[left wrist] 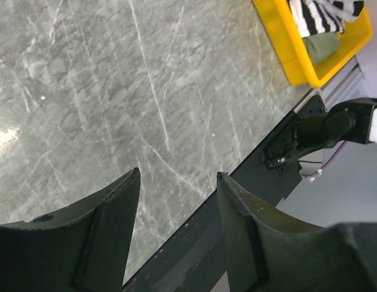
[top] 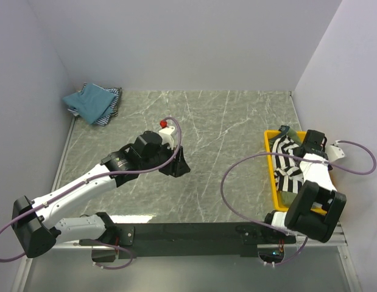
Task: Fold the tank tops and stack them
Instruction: Grab the tank top from the pile, then move the tank top to the center of the board
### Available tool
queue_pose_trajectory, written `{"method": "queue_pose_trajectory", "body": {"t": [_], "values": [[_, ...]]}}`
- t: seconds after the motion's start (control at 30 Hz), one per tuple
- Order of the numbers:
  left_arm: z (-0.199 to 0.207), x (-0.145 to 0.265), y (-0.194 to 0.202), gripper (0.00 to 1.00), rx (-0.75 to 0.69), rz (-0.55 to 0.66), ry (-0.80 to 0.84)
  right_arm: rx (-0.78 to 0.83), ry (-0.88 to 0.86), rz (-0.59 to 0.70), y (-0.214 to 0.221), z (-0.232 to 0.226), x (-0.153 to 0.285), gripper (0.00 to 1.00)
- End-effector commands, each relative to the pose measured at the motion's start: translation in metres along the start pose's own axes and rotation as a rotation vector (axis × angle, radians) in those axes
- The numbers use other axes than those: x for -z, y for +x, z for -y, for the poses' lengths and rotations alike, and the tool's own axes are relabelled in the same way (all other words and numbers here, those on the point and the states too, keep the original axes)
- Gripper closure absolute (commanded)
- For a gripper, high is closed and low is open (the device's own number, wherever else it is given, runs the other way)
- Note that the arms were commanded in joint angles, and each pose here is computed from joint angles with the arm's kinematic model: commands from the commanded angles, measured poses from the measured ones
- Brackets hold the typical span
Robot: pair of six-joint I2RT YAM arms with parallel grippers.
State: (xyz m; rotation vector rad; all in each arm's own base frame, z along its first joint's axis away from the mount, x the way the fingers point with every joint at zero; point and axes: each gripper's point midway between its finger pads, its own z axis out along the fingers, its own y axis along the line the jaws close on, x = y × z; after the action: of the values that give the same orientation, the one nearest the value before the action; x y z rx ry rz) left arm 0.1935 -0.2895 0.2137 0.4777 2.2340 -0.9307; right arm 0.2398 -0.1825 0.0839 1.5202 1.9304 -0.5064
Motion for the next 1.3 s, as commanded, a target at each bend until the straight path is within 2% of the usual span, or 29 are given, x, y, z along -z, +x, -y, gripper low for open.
{"method": "queue_pose_trajectory", "body": {"t": [0.0, 0.1, 0.2, 0.23, 0.33, 0.47, 0.57, 0.77, 0.8, 0.87, 0.9, 0.97, 1.0, 1.03, 1.1, 1.13, 1.27], "values": [[0.006, 0.009, -0.013, 0.41, -0.053, 0.033, 0.014, -0.050, 0.022, 0.036, -0.009, -0.007, -0.014, 0.33], [0.002, 0.007, -0.011, 0.41, -0.051, 0.028, 0.001, -0.046, 0.046, 0.036, -0.008, -0.008, -0.023, 0.38], [0.002, 0.005, -0.007, 0.42, -0.042, 0.022, 0.005, -0.045, 0.046, 0.041, -0.010, -0.010, -0.023, 0.52], [0.001, 0.005, -0.007, 0.42, -0.039, 0.022, 0.003, -0.045, 0.037, 0.042, -0.011, -0.010, -0.021, 0.68], [0.000, 0.005, -0.008, 0.42, -0.037, 0.026, -0.005, -0.059, 0.001, 0.073, -0.023, -0.012, -0.007, 1.00], [0.000, 0.007, -0.015, 0.42, -0.038, 0.048, -0.014, -0.067, -0.036, 0.121, -0.046, -0.011, 0.020, 1.00], [0.001, 0.009, -0.022, 0.42, -0.027, 0.065, -0.012, -0.082, -0.133, 0.166, -0.065, -0.021, 0.054, 1.00], [-0.008, 0.020, -0.047, 0.42, 0.008, 0.155, -0.061, -0.068, -0.401, 0.285, -0.103, -0.063, 0.159, 1.00], [-0.010, 0.022, -0.051, 0.42, 0.015, 0.171, -0.072, -0.051, -0.480, 0.306, -0.109, -0.082, 0.191, 1.00], [-0.018, 0.029, -0.064, 0.41, 0.042, 0.214, -0.095, -0.003, -0.559, 0.302, -0.105, -0.101, 0.223, 1.00], [-0.022, 0.032, -0.070, 0.41, 0.056, 0.235, -0.114, 0.029, -0.665, 0.299, -0.099, -0.124, 0.261, 1.00], [-0.032, 0.043, -0.083, 0.41, 0.090, 0.290, -0.143, 0.070, -0.746, 0.284, -0.090, -0.140, 0.293, 1.00], [-0.037, 0.047, -0.087, 0.40, 0.108, 0.310, -0.162, 0.100, -0.802, 0.270, -0.080, -0.153, 0.310, 1.00], [-0.040, 0.052, -0.091, 0.39, 0.124, 0.332, -0.168, 0.132, -0.924, 0.256, -0.069, -0.166, 0.347, 1.00], [-0.053, 0.064, -0.101, 0.38, 0.163, 0.398, -0.206, 0.207, -1.037, 0.214, -0.045, -0.186, 0.378, 1.00], [-0.056, 0.068, -0.104, 0.38, 0.180, 0.420, -0.216, 0.253, -1.141, 0.203, -0.036, -0.190, 0.414, 1.00], [-0.072, 0.077, -0.107, 0.37, 0.247, 0.471, -0.250, 0.367, -1.305, 0.204, -0.016, -0.195, 0.490, 1.00]]}}
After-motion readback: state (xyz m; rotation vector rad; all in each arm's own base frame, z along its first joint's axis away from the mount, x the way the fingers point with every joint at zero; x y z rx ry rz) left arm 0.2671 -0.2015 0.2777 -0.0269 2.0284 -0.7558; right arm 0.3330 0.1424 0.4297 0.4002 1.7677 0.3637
